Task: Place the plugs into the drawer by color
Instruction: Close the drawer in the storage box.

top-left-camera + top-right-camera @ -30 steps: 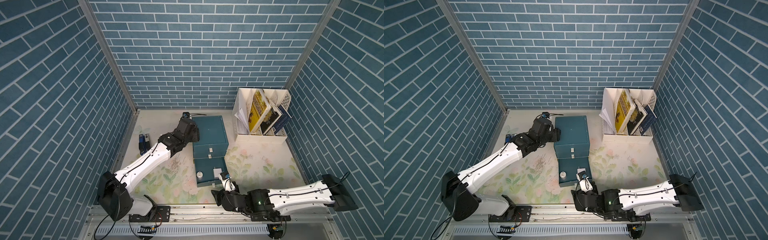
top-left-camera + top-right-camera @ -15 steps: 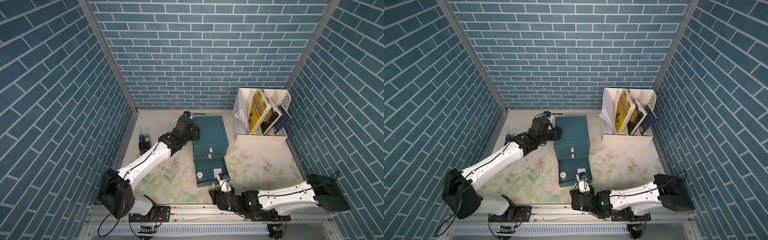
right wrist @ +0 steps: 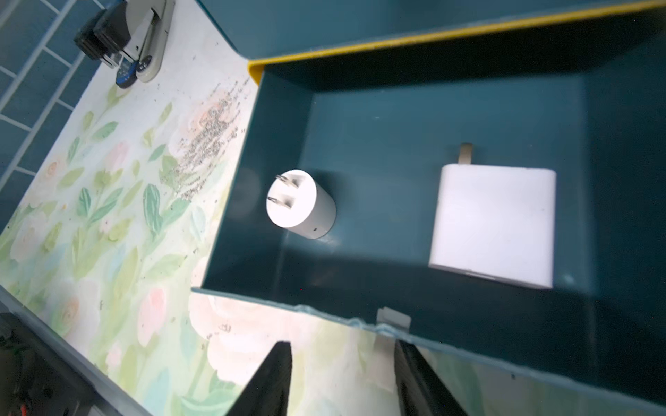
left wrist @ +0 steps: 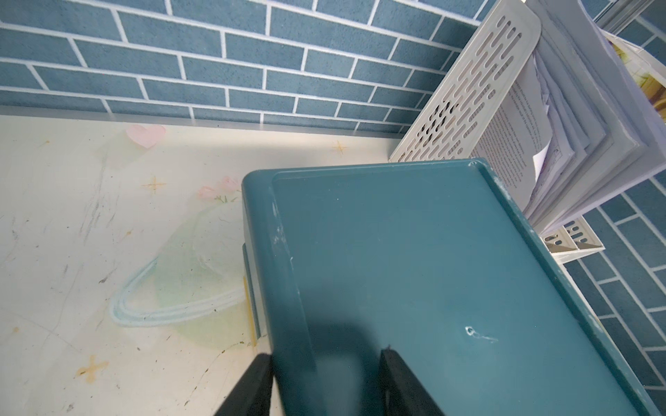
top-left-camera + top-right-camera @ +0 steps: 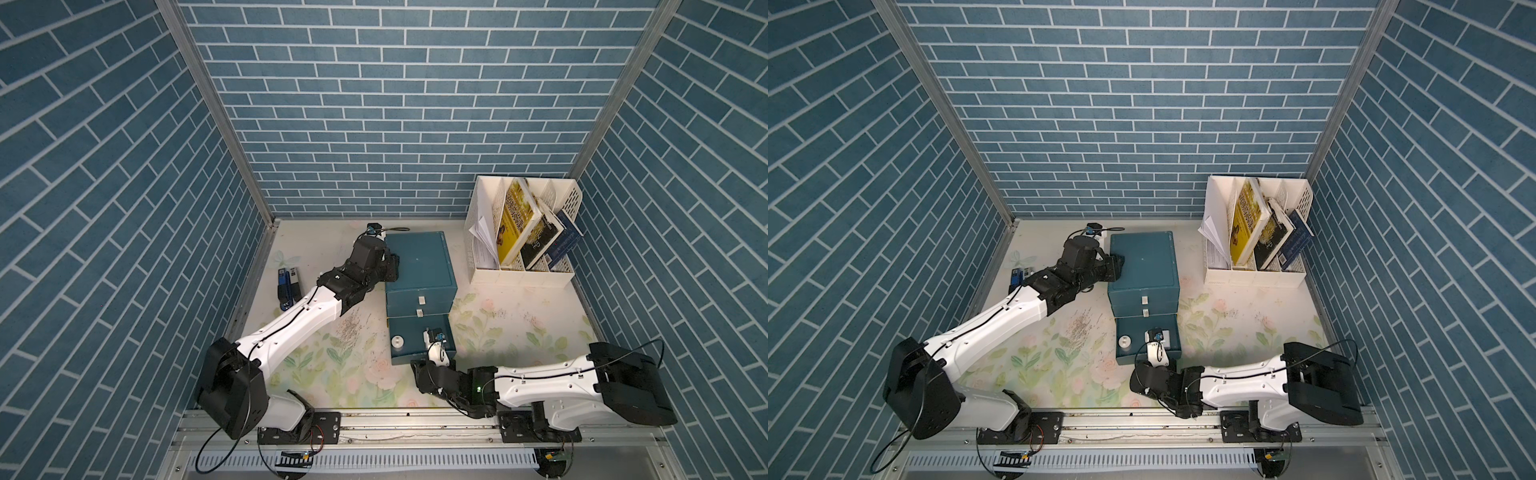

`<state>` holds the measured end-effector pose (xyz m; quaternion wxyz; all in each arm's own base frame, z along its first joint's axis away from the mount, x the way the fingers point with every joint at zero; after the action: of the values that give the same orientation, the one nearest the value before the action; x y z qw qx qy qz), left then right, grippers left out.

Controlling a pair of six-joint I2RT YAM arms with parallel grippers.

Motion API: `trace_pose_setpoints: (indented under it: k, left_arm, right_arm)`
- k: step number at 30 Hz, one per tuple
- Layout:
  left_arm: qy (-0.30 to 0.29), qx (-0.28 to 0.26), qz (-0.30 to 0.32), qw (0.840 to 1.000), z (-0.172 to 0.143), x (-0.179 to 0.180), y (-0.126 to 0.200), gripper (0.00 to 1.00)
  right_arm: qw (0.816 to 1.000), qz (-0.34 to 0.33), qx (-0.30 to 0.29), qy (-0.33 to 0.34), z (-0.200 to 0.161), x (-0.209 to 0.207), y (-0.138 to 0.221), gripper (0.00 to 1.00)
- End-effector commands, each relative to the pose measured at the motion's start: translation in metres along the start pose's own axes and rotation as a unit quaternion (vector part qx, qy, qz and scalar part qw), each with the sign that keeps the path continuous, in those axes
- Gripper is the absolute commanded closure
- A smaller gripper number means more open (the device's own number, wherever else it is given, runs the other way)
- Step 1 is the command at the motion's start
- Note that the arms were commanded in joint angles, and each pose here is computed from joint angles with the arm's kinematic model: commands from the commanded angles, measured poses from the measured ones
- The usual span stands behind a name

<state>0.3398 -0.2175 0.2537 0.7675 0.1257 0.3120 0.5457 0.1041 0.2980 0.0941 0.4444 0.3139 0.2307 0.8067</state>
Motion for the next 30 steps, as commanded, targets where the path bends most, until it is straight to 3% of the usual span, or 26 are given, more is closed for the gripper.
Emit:
trace_pose_setpoints:
  k: [1, 13, 22, 30]
  left_arm:
    - [-0.023, 0.077, 0.032, 0.996, -0.041, 0.020, -0.010, 0.49]
    - [-0.029, 0.088, 0.027, 0.995, -0.048, 0.022, -0.008, 0.51]
    - [-0.036, 0.093, 0.025, 0.995, -0.054, 0.024, -0.007, 0.51]
    - [-0.043, 0.096, 0.025, 0.994, -0.057, 0.025, -0.007, 0.52]
  right_arm:
    - [0.999, -0.004, -0.040, 0.016, 0.022, 0.004, -0.012, 0.51]
    - [0.995, -0.024, -0.079, 0.055, 0.037, 0.012, -0.050, 0.42]
    - [0.987, -0.037, -0.138, 0.078, 0.062, 0.004, -0.063, 0.26]
    - [0.982, -0.047, -0.152, 0.099, 0.066, 0.005, -0.074, 0.19]
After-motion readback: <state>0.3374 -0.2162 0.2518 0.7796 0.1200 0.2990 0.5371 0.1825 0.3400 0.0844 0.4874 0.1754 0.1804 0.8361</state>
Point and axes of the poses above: each gripper's point midway between its finger pads, its own y axis back along the fingers, its own x axis along the line the jaws close on, z = x × y, the point moved 4 cm from there along y, back along the fingers, and after that the axes turned 3 degrees about y, right-handed, at the moved point
